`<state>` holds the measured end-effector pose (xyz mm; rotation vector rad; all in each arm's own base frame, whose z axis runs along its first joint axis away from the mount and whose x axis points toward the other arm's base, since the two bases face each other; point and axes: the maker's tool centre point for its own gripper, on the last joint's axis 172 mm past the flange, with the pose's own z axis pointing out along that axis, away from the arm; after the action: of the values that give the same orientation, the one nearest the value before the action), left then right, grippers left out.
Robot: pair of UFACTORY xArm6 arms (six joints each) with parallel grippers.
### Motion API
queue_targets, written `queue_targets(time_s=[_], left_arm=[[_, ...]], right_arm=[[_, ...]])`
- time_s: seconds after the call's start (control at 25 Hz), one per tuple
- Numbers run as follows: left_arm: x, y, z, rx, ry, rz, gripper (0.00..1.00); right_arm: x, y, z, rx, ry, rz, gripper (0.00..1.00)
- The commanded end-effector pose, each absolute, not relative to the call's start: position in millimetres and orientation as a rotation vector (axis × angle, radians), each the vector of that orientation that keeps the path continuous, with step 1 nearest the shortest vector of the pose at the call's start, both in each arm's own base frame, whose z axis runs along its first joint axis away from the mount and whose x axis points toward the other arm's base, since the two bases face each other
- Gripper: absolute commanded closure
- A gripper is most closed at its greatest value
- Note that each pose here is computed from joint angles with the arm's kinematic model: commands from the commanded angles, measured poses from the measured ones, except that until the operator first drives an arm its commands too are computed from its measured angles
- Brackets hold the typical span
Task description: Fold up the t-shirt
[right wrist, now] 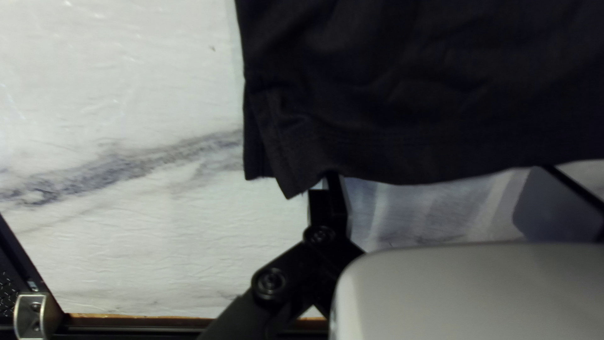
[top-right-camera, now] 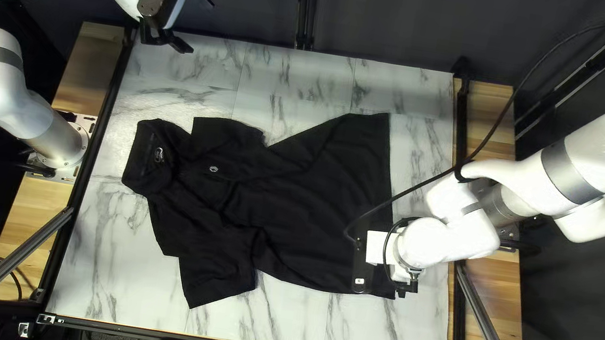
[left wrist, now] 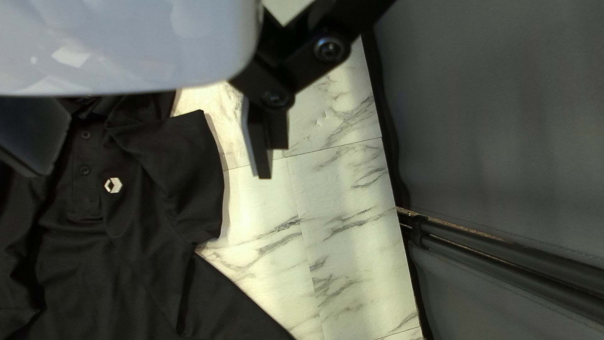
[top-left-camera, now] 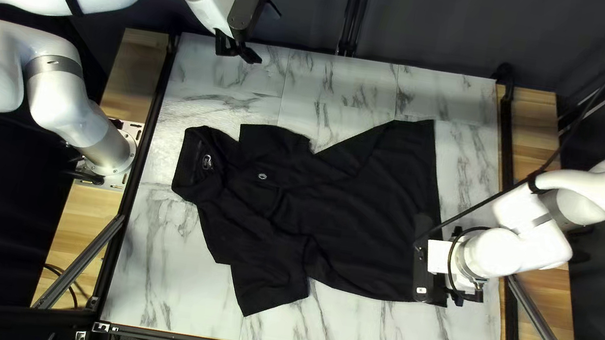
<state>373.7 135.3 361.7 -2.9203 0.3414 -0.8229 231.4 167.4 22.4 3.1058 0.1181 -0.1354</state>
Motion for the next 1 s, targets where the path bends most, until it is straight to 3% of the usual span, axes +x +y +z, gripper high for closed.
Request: queue_targets(time_s=[0.04, 0.52, 1.0], left_arm=[[373.7, 135.3, 361.7, -2.920, 0.341, -0.823, 0.00], [373.7, 135.3, 361.7, -2.920, 0.341, -0.823, 0.00], [373.7, 135.3, 361.7, -2.920, 0.341, -0.823, 0.00]], right_arm=[[228.6, 173.5, 35.2, 3.092, 0.109, -0.134, 0.00], [225.2, 159.5, 62.3, 3.068, 0.077, -0.109, 0.00], [267.9, 57.8, 101.9, 3.085, 0.179, 0.059, 0.00]])
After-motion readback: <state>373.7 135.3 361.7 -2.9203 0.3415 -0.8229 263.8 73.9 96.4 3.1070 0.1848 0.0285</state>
